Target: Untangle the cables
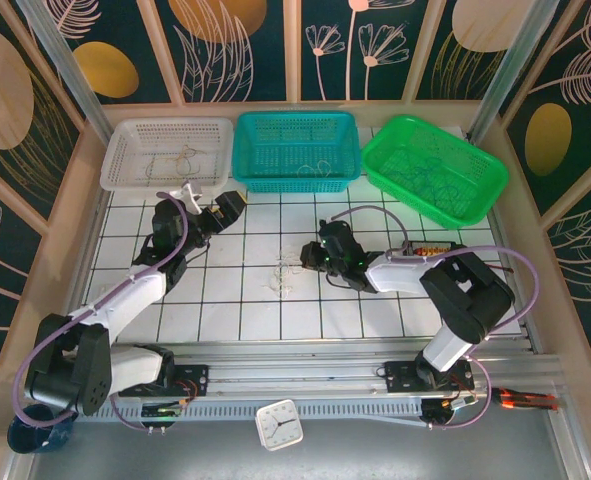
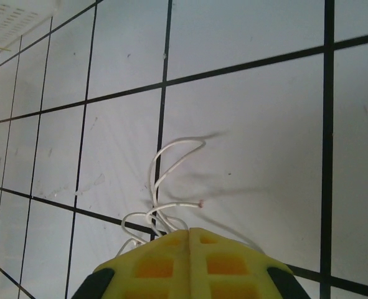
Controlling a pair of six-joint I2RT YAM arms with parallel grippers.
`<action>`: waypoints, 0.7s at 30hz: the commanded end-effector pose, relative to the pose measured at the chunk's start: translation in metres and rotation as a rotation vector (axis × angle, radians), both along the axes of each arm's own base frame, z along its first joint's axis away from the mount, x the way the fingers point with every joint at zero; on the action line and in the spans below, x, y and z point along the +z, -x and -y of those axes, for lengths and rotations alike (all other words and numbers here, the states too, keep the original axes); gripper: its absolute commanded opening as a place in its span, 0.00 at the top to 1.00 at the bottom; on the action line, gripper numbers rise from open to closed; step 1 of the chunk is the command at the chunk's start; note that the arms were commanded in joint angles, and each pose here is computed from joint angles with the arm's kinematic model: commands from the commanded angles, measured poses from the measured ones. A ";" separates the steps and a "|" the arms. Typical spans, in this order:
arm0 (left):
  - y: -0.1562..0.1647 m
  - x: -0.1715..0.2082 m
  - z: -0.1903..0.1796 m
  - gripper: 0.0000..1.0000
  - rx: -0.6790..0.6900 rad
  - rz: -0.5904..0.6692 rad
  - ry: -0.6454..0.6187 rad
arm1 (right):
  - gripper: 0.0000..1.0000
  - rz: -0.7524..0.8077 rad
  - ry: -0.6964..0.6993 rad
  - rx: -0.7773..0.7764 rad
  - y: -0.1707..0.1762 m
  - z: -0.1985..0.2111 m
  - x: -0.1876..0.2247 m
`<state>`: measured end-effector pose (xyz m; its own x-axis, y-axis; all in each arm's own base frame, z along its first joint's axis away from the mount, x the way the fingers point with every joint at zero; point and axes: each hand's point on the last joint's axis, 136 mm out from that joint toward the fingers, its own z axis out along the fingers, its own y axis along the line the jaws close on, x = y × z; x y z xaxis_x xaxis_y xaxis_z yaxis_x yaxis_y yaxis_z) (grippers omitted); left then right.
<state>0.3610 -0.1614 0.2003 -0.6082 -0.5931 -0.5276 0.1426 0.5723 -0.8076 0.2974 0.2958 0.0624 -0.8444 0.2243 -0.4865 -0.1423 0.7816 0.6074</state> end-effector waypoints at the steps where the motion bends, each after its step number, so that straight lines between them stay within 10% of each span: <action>1: 0.002 0.003 0.010 0.01 -0.041 0.014 0.044 | 1.00 0.106 -0.026 -0.006 -0.014 0.001 0.040; 21: 0.023 -0.005 0.066 0.12 -0.270 -0.009 0.194 | 1.00 0.331 -0.173 0.132 -0.006 0.003 0.116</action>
<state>0.3420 -0.2140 0.1857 -0.7457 -0.5228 -0.4131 0.2068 0.4077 -0.8894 0.3081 0.2870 0.1637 -0.7040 0.2358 -0.6699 -0.3705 0.6829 0.6296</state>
